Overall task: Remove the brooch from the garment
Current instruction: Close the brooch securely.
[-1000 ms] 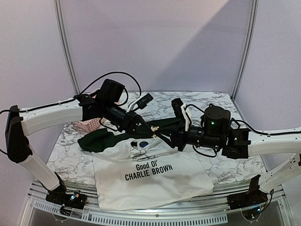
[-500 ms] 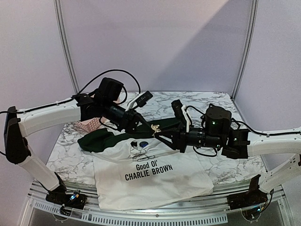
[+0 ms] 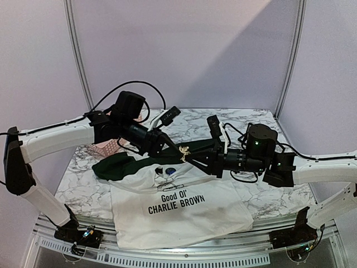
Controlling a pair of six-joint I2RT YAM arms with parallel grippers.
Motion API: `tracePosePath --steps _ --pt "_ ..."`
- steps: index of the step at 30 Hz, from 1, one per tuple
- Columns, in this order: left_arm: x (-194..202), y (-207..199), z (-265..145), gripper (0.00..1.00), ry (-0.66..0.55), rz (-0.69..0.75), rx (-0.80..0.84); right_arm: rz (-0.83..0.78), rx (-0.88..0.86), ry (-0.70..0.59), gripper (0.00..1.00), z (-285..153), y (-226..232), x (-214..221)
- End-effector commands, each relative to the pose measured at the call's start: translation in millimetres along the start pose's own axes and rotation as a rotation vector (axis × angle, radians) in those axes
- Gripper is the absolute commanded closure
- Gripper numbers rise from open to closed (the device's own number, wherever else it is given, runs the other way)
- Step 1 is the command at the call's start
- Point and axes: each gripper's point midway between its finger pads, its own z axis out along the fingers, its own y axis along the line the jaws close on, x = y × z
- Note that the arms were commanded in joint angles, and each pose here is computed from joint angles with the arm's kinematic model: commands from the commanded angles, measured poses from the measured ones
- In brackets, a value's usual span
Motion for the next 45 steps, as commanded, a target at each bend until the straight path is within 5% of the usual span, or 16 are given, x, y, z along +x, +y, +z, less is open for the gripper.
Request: tracePosePath --steps 1,45 --pt "4.4 -14.3 3.6 1.0 0.012 0.035 0.028 0.03 -0.016 -0.011 0.73 -2.7 -3.9 -0.9" --pt "12.4 3.5 12.7 1.0 0.053 -0.081 0.032 0.066 0.011 -0.072 0.66 -18.7 -6.4 -5.4"
